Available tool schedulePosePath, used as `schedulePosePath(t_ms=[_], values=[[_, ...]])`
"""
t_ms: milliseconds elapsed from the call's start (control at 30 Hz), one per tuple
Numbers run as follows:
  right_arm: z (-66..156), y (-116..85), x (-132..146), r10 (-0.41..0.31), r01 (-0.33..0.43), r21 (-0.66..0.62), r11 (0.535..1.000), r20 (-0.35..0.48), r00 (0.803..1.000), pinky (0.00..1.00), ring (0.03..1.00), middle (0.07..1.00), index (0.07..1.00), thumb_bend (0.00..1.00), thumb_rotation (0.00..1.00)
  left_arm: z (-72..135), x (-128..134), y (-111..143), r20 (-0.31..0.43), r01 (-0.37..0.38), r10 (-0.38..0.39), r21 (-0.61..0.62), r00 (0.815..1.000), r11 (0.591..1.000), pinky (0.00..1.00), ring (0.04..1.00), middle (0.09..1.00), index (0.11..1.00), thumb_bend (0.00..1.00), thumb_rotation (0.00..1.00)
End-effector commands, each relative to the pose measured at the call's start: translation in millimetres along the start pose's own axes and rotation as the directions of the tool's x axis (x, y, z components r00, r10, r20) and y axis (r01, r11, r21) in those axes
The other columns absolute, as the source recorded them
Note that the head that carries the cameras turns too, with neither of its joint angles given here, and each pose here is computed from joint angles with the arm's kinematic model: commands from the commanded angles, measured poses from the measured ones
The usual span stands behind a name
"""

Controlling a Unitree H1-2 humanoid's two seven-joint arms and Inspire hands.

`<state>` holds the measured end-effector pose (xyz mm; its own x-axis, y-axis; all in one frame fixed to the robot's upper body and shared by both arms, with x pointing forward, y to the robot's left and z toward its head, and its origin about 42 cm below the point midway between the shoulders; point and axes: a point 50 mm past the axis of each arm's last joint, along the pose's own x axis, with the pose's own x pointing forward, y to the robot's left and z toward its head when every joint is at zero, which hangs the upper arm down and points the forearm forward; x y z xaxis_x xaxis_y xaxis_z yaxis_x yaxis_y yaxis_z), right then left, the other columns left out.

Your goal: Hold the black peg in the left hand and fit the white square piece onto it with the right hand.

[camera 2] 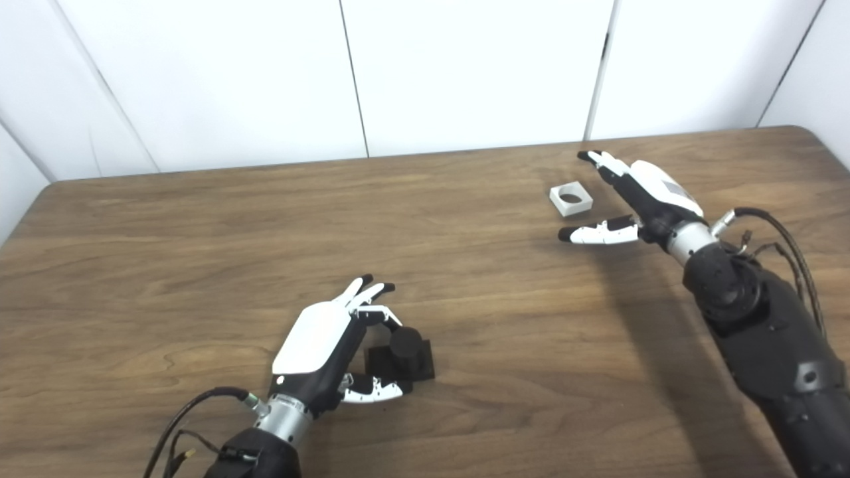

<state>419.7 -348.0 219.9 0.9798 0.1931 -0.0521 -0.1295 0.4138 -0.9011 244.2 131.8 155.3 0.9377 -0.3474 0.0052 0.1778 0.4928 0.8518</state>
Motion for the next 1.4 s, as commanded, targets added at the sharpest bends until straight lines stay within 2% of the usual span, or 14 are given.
schedulePosePath(t_ms=[0,267,400,600,967,1367], values=[[15,-38,13,-0.05,0.058,-0.092,0.994,0.08,0.996,1.0,1.0,1.0,0.948,0.78,0.39,-2,4,0,-0.001,-0.001,0.001,0.017,1.0,1.0,0.93,0.996,0.921,0.494,0.52,0.07],[16,-52,31,0.026,-0.002,-0.297,0.955,0.079,0.997,1.0,1.0,1.0,0.924,0.82,0.4,0,3,-2,-0.005,-0.002,0.002,0.016,1.0,1.0,0.92,0.997,0.922,0.494,0.52,0.07],[21,-58,39,0.045,-0.012,-0.363,0.932,0.081,0.996,1.0,1.0,1.0,0.911,0.85,0.36,0,2,-3,-0.007,0.0,0.0,0.018,1.0,1.0,0.92,0.997,0.923,0.494,0.52,0.07],[24,-62,51,0.05,-0.013,-0.394,0.919,0.084,0.995,1.0,1.0,1.0,0.9,0.87,0.32,1,2,-4,-0.009,-0.004,0.004,0.018,1.0,1.0,0.92,0.994,0.924,0.493,0.52,0.07],[37,-70,79,0.066,-0.04,-0.452,0.891,0.043,0.997,1.0,1.0,1.0,0.894,0.86,0.34,1,3,-7,-0.008,-0.005,0.005,0.01,1.0,1.0,0.92,0.994,0.924,0.494,0.52,0.07],[45,-76,102,0.071,-0.048,-0.478,0.877,0.032,0.997,1.0,1.0,0.996,0.867,0.84,0.31,3,3,-8,-0.011,-0.011,0.011,0.017,1.0,1.0,0.91,0.994,0.924,0.494,0.52,0.07]])
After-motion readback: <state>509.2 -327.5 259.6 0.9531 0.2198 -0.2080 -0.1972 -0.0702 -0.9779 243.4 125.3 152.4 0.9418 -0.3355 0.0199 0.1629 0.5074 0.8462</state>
